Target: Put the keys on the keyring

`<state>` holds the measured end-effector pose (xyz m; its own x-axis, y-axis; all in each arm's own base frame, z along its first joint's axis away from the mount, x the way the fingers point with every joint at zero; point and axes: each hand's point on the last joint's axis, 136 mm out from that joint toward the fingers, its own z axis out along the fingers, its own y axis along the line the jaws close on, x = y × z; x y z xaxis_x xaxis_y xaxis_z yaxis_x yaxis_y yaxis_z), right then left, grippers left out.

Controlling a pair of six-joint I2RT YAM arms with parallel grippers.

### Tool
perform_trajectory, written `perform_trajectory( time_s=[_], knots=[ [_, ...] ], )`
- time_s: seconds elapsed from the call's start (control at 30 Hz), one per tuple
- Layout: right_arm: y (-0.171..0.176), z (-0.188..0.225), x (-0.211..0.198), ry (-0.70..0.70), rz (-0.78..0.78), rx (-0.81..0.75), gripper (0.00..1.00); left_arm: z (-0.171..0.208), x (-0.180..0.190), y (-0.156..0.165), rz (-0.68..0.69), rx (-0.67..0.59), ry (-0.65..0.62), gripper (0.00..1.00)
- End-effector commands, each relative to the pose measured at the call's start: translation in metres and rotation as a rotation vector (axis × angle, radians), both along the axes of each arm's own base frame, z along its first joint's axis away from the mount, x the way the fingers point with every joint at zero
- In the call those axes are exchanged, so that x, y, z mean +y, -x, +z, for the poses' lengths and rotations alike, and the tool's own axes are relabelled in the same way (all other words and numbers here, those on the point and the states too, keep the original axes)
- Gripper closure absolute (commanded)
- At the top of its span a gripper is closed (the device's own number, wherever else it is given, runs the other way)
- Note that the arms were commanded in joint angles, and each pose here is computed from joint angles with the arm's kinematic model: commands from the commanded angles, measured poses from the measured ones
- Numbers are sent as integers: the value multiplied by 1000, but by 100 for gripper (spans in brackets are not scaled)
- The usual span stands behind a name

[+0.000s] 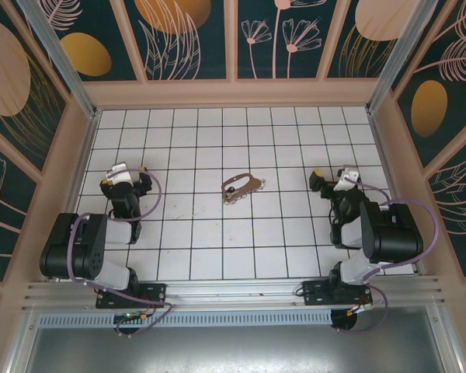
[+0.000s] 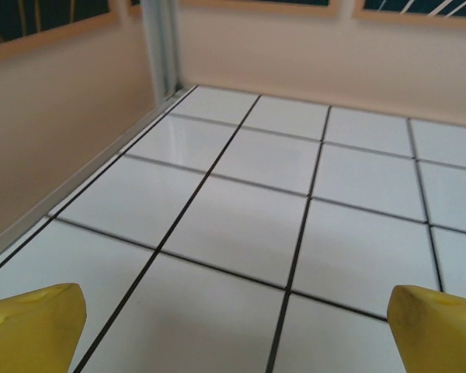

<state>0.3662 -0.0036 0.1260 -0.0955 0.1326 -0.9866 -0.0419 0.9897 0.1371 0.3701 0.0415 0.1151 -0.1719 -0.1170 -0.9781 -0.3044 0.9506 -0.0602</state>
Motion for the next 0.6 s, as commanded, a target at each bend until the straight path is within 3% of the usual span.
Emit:
perform_trajectory(
  time_s=[0.0,0.2,0.57],
  knots=[
    [-7,1,-12,4,-84,11,1,24,-9,-1,-71,-137,-17,1],
    [-9,0,3,33,-6,15,1,21,-9,-2,-73,-113,-18,1],
    [-9,1,1,34,-24,13,1,22,-9,-2,-72,-115,-18,1]
  ],
)
